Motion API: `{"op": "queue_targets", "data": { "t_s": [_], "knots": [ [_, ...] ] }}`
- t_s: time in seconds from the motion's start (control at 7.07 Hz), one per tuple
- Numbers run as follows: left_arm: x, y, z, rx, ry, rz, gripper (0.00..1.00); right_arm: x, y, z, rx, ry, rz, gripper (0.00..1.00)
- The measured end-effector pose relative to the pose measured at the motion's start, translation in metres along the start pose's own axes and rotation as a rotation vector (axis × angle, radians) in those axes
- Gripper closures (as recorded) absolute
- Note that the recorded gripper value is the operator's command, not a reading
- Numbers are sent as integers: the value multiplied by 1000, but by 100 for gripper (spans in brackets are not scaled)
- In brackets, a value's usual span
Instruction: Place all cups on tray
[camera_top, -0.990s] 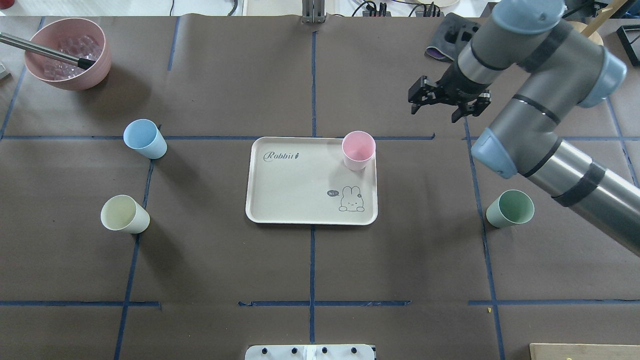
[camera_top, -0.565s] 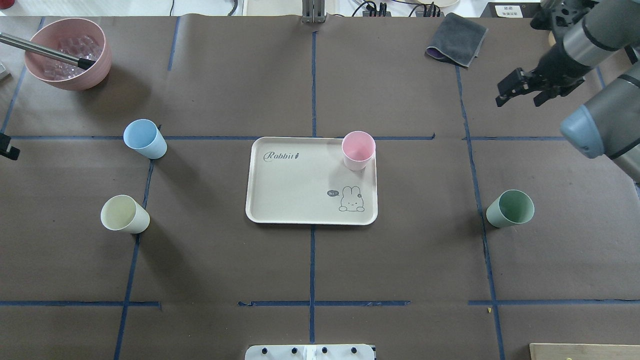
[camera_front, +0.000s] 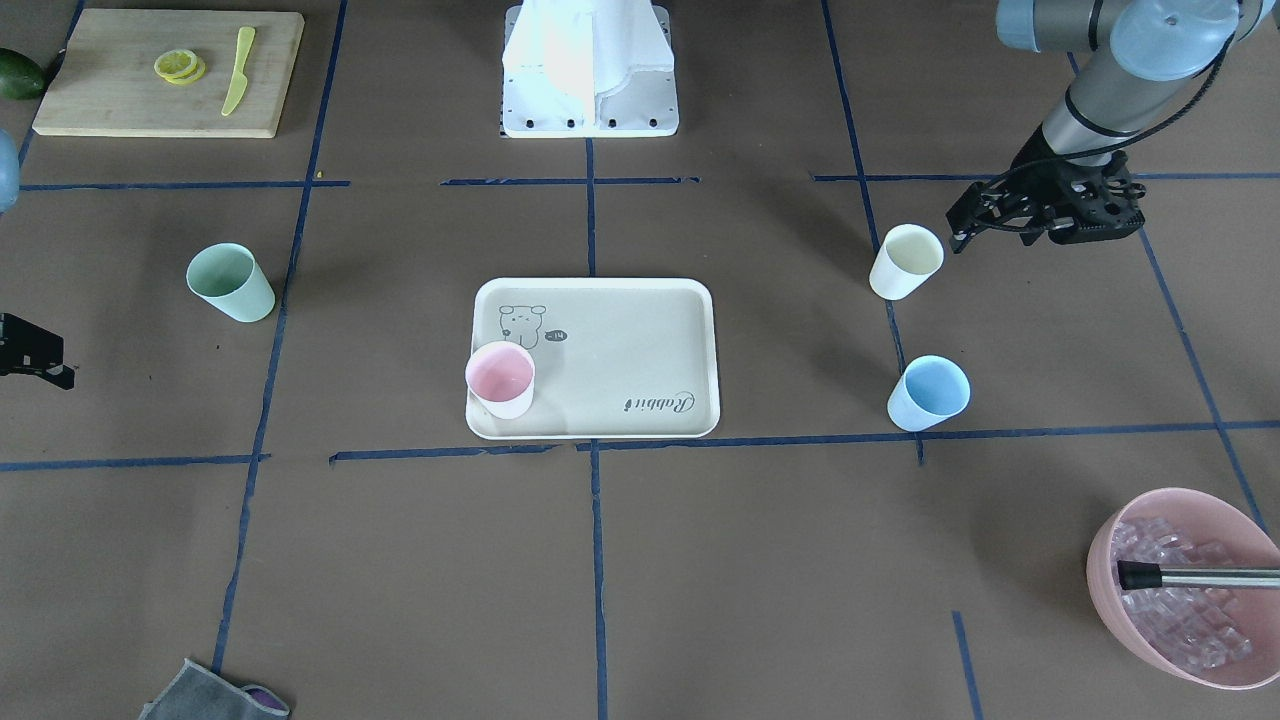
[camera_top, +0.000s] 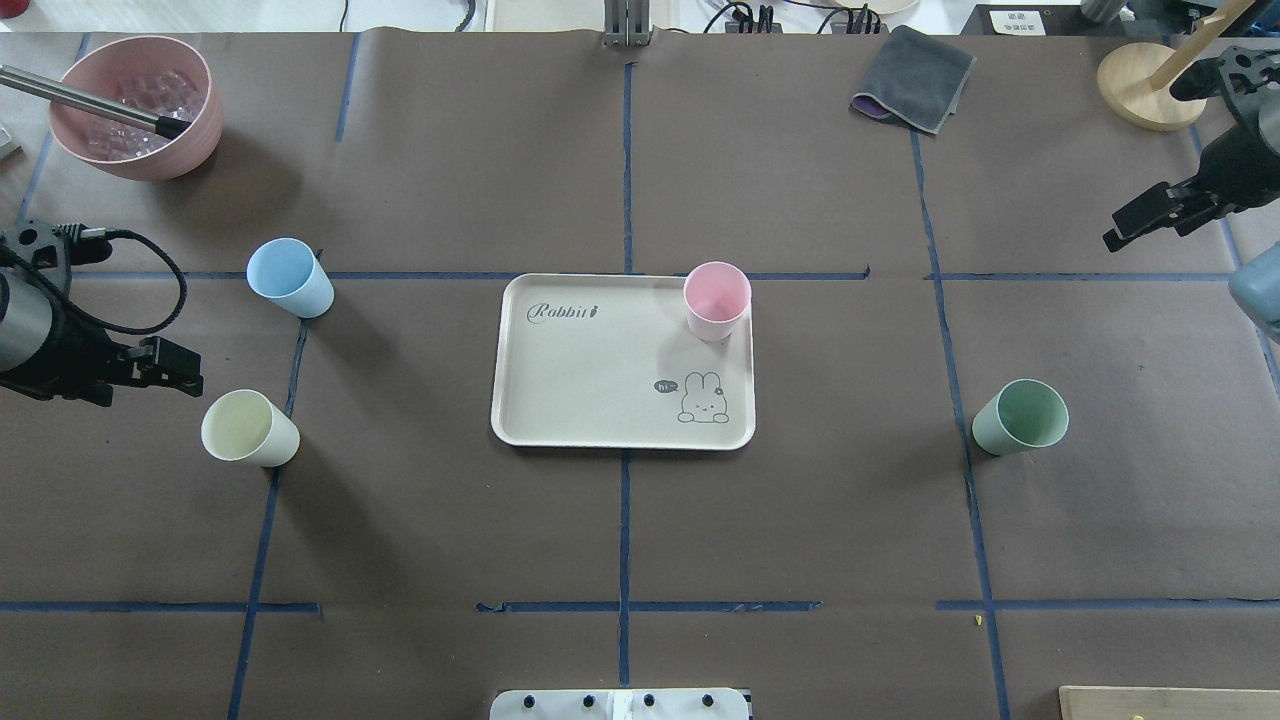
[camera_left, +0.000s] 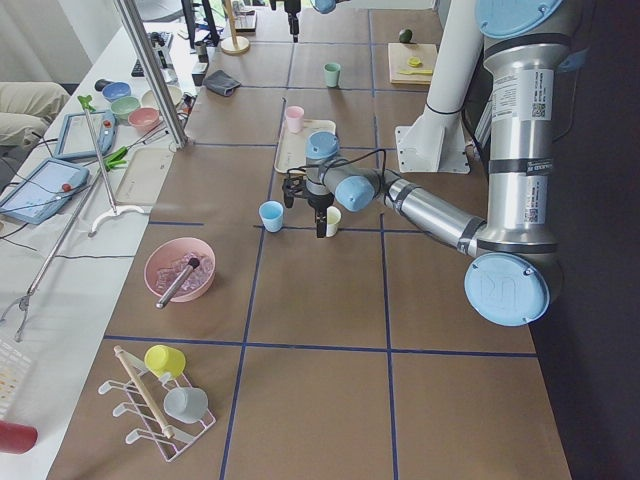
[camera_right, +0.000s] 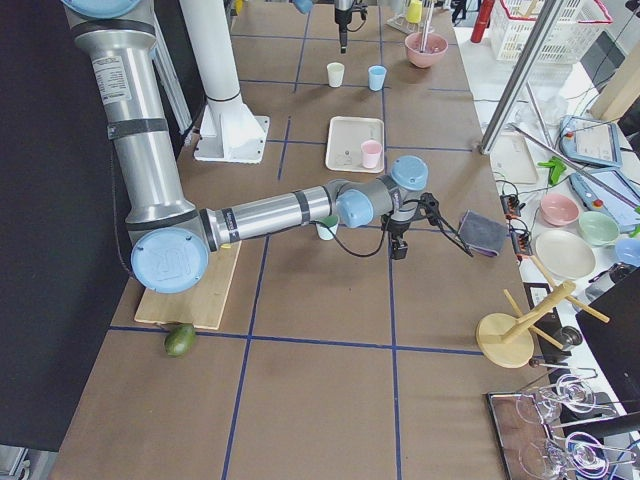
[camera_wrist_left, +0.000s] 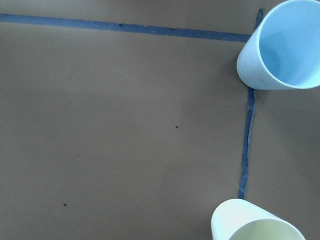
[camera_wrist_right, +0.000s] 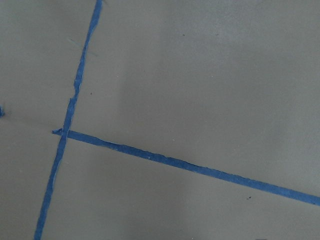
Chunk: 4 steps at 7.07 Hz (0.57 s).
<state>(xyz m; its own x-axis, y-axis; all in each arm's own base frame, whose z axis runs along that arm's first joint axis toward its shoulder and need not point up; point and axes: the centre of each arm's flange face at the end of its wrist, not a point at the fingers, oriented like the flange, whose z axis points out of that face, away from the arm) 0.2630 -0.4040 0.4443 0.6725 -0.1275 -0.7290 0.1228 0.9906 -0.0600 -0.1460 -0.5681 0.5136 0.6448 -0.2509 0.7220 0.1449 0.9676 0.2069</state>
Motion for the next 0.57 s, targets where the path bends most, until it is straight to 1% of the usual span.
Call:
{"op": "queue_targets", "data": {
  "t_s": [0.28,0.42,0.57],
  "knots": [
    [17,19,24,6,-24,-25,1,2,2,1,-1,4,0,1],
    [19,23,30,4,-33,-29,25,2,2,1,-1,4,2,1],
    [18,24,36,-1,-43,-42,58,2,2,1,-2,4,4,1]
  ]
}}
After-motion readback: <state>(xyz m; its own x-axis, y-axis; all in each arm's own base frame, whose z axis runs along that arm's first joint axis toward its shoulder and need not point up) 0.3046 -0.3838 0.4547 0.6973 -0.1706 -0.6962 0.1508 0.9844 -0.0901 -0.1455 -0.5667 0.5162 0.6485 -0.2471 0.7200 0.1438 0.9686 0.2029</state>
